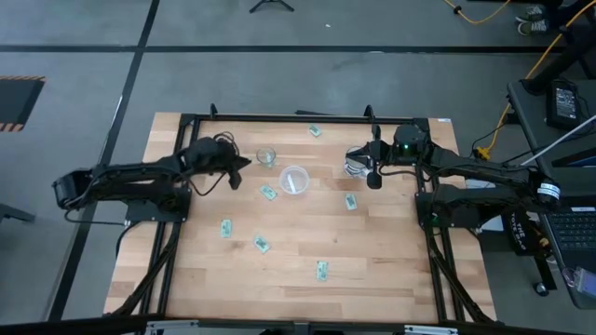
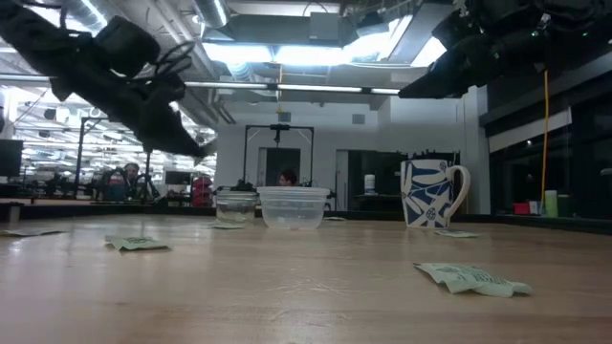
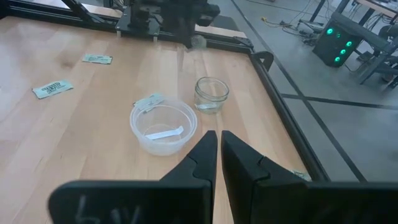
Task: Pick and place Stevia / Truvia into bins
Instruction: Put the stevia packet into the glass container
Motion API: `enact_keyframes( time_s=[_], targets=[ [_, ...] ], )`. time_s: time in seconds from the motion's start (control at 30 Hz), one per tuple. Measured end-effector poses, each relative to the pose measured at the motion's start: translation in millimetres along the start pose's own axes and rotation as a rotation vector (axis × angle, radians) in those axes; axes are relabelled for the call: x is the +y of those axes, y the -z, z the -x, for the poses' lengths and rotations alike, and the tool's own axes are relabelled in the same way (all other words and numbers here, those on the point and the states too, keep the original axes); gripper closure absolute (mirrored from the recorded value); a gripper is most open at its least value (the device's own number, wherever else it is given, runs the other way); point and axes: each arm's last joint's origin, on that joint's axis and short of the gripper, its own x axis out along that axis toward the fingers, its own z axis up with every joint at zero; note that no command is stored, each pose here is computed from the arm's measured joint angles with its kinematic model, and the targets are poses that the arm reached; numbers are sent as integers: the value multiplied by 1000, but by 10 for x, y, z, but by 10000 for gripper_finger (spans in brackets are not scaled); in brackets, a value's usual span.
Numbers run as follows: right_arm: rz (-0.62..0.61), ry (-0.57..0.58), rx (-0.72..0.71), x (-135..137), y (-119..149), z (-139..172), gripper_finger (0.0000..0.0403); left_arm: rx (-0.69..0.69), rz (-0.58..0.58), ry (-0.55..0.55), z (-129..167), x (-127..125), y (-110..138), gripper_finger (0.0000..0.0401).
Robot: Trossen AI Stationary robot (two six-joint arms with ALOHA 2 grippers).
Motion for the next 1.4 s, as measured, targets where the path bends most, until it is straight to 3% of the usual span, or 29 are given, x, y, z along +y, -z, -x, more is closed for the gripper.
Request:
enact_keyframes(
  time_s=[0.17, 0.43, 0.7, 1.0, 1.2, 1.4],
  targets=[
    [0, 1, -1, 0, -1, 0, 375, -143, -70, 121, 12, -38, -1, 397],
    [1, 1, -2, -1, -2, 0, 375, -147, -73, 145, 11, -115, 109, 397],
    [9, 10, -30, -10, -30, 0, 375, -243, -66, 135, 12, -258, 36, 398],
    [31, 35, -102, -32, -101, 6, 375, -117, 6, 8, -175, -287, 160, 398],
    [48, 55, -163, -50, -162, 15, 375, -72, -36, -18, -409, -306, -56, 398],
    [54, 60, -175, -54, -174, 17, 375, 136, -33, -98, -610, -220, -291, 398]
  ],
)
